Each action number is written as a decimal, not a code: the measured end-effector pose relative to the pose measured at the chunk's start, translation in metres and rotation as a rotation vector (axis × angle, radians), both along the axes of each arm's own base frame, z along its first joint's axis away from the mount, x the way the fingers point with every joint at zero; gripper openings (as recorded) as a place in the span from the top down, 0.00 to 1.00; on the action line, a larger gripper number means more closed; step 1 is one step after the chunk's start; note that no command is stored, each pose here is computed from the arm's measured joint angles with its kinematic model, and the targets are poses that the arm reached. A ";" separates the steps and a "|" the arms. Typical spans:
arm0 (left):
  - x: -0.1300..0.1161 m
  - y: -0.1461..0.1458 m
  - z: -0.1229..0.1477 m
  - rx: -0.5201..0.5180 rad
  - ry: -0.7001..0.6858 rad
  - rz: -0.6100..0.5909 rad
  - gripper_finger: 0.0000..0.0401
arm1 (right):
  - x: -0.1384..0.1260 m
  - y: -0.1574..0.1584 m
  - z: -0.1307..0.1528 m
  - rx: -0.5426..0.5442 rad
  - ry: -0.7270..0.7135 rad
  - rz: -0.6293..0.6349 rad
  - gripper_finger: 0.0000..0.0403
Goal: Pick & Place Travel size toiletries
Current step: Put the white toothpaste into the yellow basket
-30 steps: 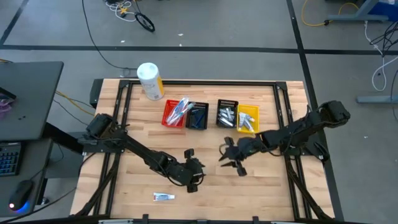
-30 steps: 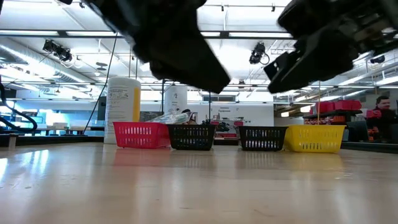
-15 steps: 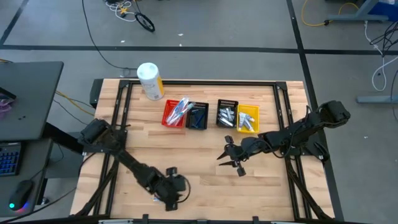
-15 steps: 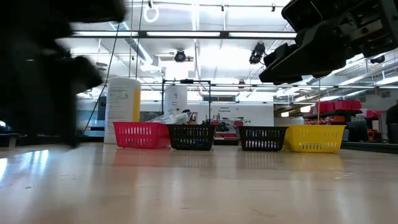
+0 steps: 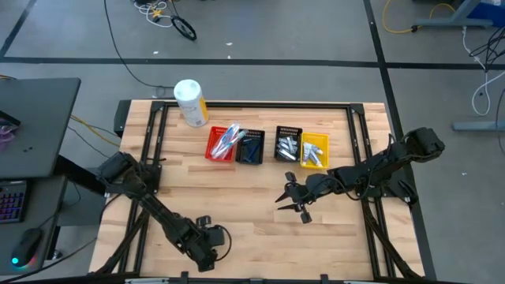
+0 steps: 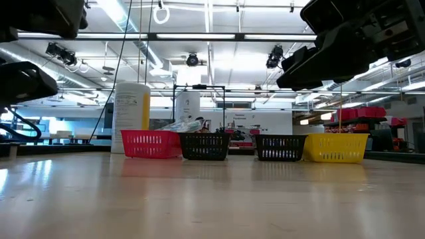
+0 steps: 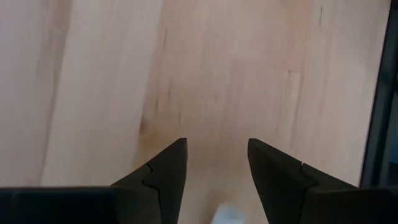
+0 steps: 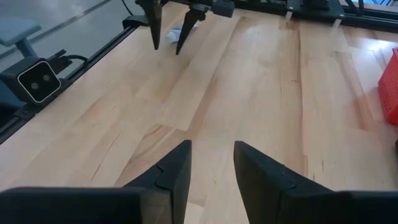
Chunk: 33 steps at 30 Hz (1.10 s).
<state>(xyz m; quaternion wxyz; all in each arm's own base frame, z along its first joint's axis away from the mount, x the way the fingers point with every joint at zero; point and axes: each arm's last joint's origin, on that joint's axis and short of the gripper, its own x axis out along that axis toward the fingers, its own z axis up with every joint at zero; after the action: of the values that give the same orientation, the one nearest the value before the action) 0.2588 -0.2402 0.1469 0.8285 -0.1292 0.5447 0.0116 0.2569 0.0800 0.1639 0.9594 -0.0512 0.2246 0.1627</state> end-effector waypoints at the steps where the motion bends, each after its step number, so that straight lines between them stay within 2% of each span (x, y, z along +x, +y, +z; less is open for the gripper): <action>1: 0.000 0.002 0.002 -0.009 0.020 -0.003 0.56 | 0.000 0.000 0.000 0.000 0.000 0.000 0.68; 6: -0.009 0.010 0.010 -0.048 0.143 0.027 0.56 | 0.000 0.000 0.000 0.000 -0.001 0.000 0.68; 11: -0.018 0.001 0.009 -0.111 0.214 -0.015 0.56 | 0.000 0.000 0.000 0.001 0.000 0.000 0.68; 21: -0.026 -0.005 0.009 -0.052 0.195 -0.125 0.56 | 0.000 0.000 0.000 0.001 -0.001 0.001 0.68; 29: -0.021 -0.004 0.011 0.019 0.145 -0.389 0.56 | 0.000 0.000 0.000 0.001 -0.001 0.001 0.68; 33: -0.014 -0.011 0.026 0.019 0.084 -0.427 0.56 | 0.000 0.000 0.000 0.001 -0.001 0.000 0.68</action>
<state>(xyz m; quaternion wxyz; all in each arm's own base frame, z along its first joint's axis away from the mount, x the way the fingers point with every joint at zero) 0.2450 -0.2517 0.1725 0.7898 -0.0023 0.5937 -0.1538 0.2569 0.0800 0.1640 0.9595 -0.0509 0.2242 0.1631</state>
